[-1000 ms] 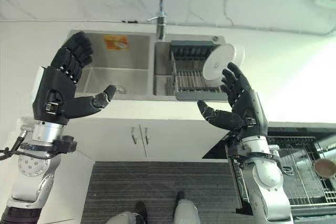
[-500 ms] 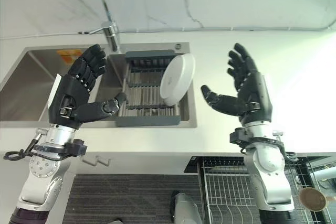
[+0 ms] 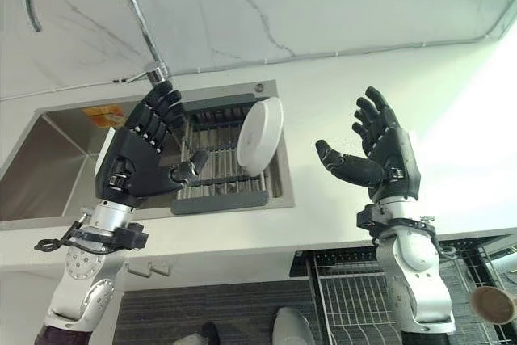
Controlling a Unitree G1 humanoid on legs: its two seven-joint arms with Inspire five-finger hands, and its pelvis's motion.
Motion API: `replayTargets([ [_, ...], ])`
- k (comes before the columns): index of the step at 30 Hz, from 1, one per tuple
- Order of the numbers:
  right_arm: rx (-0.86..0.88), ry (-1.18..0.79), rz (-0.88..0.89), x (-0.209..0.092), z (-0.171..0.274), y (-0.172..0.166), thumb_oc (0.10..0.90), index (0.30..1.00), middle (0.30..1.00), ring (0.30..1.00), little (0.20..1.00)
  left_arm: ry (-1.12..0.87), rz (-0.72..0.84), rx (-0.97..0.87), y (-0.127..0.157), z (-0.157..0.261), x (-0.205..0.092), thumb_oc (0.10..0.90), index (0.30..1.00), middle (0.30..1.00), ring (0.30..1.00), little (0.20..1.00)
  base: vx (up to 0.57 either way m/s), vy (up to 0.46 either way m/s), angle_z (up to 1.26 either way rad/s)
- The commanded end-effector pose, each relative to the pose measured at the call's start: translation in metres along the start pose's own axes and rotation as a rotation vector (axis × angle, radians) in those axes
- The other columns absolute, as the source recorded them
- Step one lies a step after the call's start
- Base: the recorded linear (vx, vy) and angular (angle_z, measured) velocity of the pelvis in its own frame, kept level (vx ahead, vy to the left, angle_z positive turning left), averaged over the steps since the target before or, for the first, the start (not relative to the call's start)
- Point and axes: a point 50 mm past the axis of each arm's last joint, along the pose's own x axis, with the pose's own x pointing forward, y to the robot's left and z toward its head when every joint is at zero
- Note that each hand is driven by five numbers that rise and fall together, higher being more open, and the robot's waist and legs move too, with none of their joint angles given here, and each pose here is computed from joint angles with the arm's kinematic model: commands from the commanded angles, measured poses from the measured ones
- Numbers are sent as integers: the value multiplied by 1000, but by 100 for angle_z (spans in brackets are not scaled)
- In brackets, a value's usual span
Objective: Place the dishes in the dishwasher.
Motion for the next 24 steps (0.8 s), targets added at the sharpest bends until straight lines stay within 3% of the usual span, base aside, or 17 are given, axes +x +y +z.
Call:
replayTargets([
  [1, 116, -248, 102, 12, 45, 18, 800, 900, 900, 900, 900, -302, -22, 52, 3, 51, 13, 800, 900, 900, 900, 900, 52, 72, 15],
  [9, 142, -230, 68, 14, 37, 24, 800, 900, 900, 900, 900, -282, -3, 80, 7, 49, 13, 800, 900, 900, 900, 900, 46, 59, 10],
  [12, 86, -217, -45, 15, 33, 17, 800, 900, 900, 900, 900, -275, -7, 86, 8, 47, 12, 800, 900, 900, 900, 900, 40, 27, 10],
  [17, 185, -132, -183, 12, 16, 1, 800, 900, 900, 900, 900, -273, 13, 123, 13, 49, 10, 800, 900, 900, 900, 900, 30, 29, -4],
  [24, 184, -103, -202, 14, 12, -1, 800, 900, 900, 900, 900, -262, 6, 114, 11, 48, 12, 800, 900, 900, 900, 900, 11, 3, -6],
])
